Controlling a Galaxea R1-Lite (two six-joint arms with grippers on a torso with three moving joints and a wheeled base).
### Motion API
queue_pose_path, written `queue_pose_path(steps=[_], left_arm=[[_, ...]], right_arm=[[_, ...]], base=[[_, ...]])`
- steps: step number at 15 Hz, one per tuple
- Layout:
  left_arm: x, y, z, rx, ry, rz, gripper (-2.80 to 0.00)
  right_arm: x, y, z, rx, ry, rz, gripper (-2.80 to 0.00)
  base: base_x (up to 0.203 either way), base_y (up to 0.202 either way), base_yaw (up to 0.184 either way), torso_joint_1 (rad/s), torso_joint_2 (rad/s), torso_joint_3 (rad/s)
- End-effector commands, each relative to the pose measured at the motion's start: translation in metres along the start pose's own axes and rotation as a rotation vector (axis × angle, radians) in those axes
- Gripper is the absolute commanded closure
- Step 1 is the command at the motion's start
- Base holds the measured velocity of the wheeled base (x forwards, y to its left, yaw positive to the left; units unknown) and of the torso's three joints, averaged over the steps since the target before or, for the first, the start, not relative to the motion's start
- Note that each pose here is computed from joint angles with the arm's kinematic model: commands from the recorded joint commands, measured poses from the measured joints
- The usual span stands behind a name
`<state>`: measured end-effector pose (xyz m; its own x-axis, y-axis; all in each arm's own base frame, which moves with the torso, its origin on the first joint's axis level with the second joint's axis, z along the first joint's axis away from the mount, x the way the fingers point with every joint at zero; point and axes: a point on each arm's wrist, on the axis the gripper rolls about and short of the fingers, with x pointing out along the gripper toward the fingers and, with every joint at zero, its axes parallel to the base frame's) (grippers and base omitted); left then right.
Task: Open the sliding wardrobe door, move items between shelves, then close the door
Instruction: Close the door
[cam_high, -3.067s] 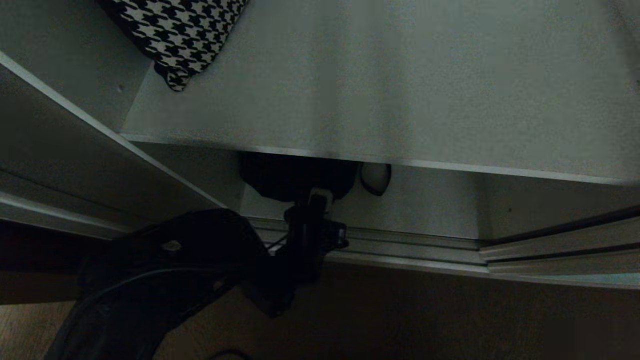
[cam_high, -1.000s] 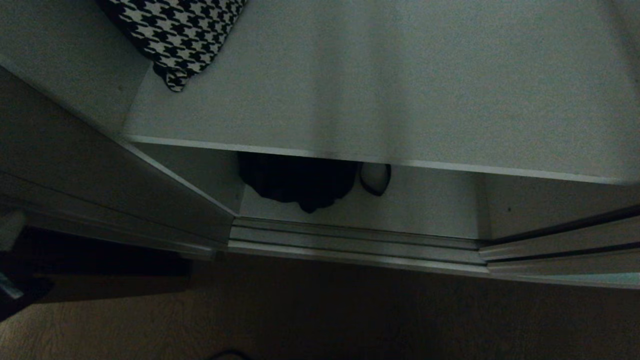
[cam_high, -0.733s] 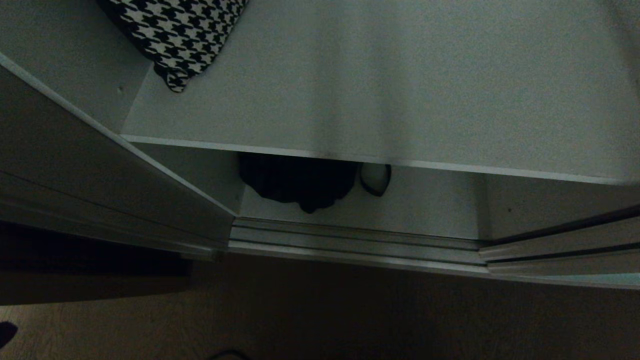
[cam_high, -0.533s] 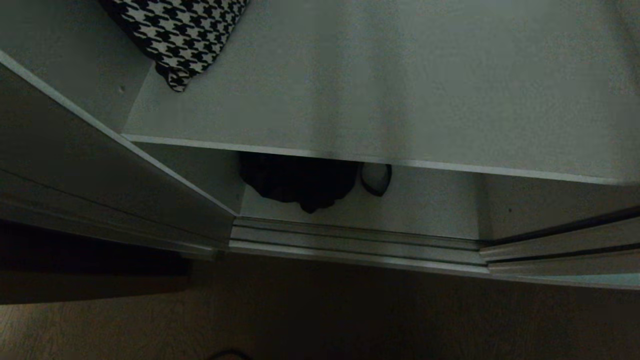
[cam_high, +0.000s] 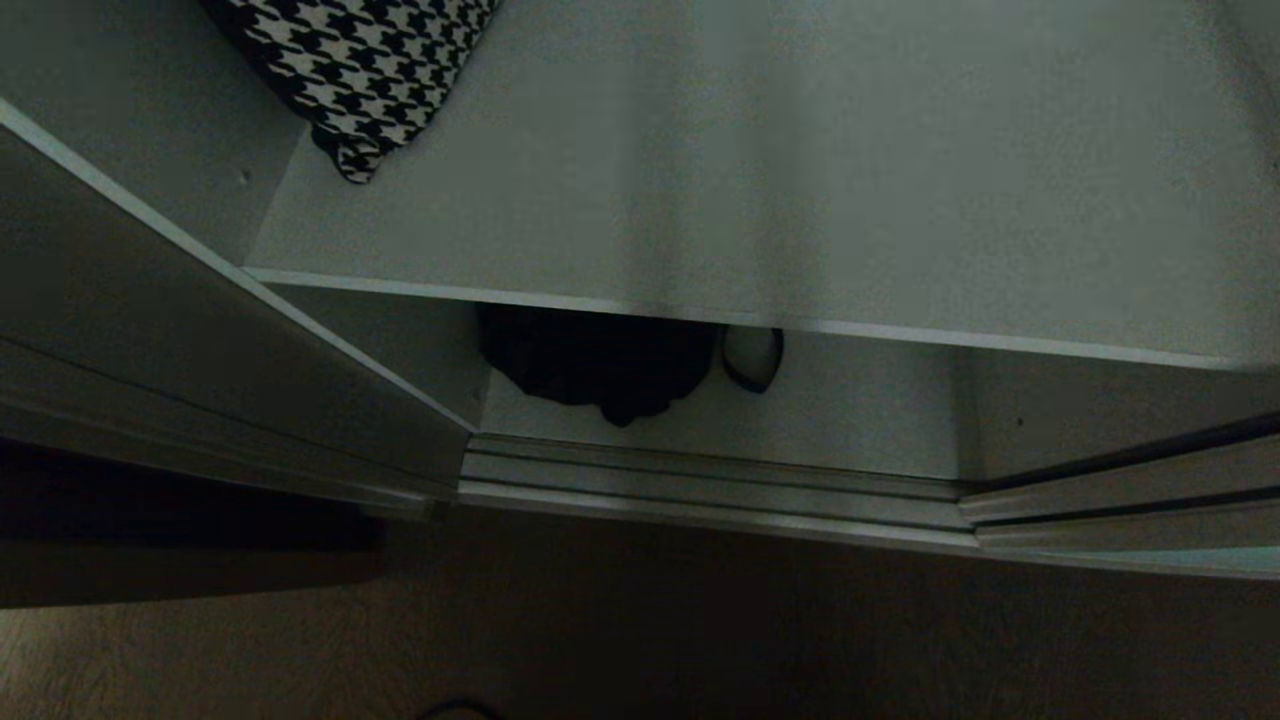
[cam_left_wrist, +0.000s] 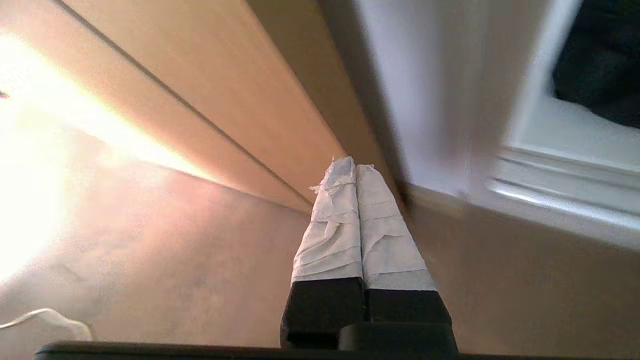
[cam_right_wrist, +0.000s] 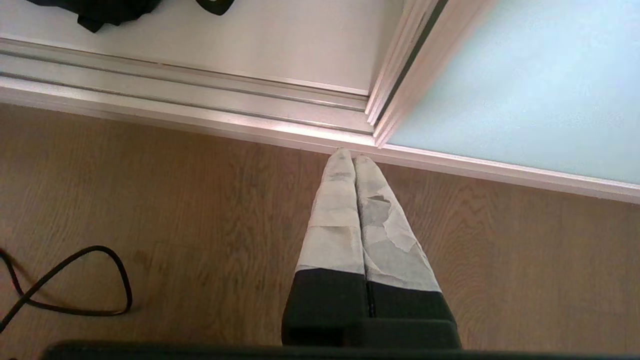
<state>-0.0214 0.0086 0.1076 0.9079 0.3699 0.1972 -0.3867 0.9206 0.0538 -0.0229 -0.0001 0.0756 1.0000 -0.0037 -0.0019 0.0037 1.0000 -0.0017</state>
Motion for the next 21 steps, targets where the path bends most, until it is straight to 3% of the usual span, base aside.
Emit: queue_pose_path(steps=[1, 3, 6, 8, 11, 13, 18, 21], left_arm=[[-0.007, -0.001, -0.011, -0.012, 0.005, -0.107, 0.00], [-0.007, -0.004, -0.014, -0.018, 0.022, -0.209, 0.00], [-0.008, -0.006, -0.018, -0.082, 0.060, -0.305, 0.00], [-0.009, -0.008, -0.023, -0.088, 0.110, -0.361, 0.00], [-0.012, -0.008, -0.030, -0.052, 0.209, -0.400, 0.00], [-0.012, -0.009, -0.030, -0.024, 0.194, -0.427, 0.00], [-0.011, -0.009, -0.029, -0.084, 0.170, -0.402, 0.00], [-0.011, -0.009, -0.029, -0.076, 0.171, -0.403, 0.00]], right_arm=[[0.000, 0.000, 0.000, 0.000, -0.002, 0.001, 0.00], [0.000, 0.000, 0.000, 0.000, -0.002, 0.001, 0.00], [0.000, 0.000, 0.000, 0.000, -0.003, 0.001, 0.00], [0.000, 0.000, 0.000, 0.000, -0.003, 0.001, 0.00], [0.000, 0.000, 0.000, 0.000, -0.002, 0.001, 0.00], [0.000, 0.000, 0.000, 0.000, -0.002, 0.001, 0.00], [0.000, 0.000, 0.000, 0.000, -0.003, 0.001, 0.00], [0.000, 0.000, 0.000, 0.000, -0.002, 0.001, 0.00]], base=[[0.000, 0.000, 0.000, 0.000, 0.00, 0.000], [0.000, 0.000, 0.000, 0.000, 0.00, 0.000], [0.000, 0.000, 0.000, 0.000, 0.00, 0.000], [0.000, 0.000, 0.000, 0.000, 0.00, 0.000], [0.000, 0.000, 0.000, 0.000, 0.00, 0.000], [0.000, 0.000, 0.000, 0.000, 0.00, 0.000], [0.000, 0.000, 0.000, 0.000, 0.00, 0.000], [0.000, 0.000, 0.000, 0.000, 0.00, 0.000]])
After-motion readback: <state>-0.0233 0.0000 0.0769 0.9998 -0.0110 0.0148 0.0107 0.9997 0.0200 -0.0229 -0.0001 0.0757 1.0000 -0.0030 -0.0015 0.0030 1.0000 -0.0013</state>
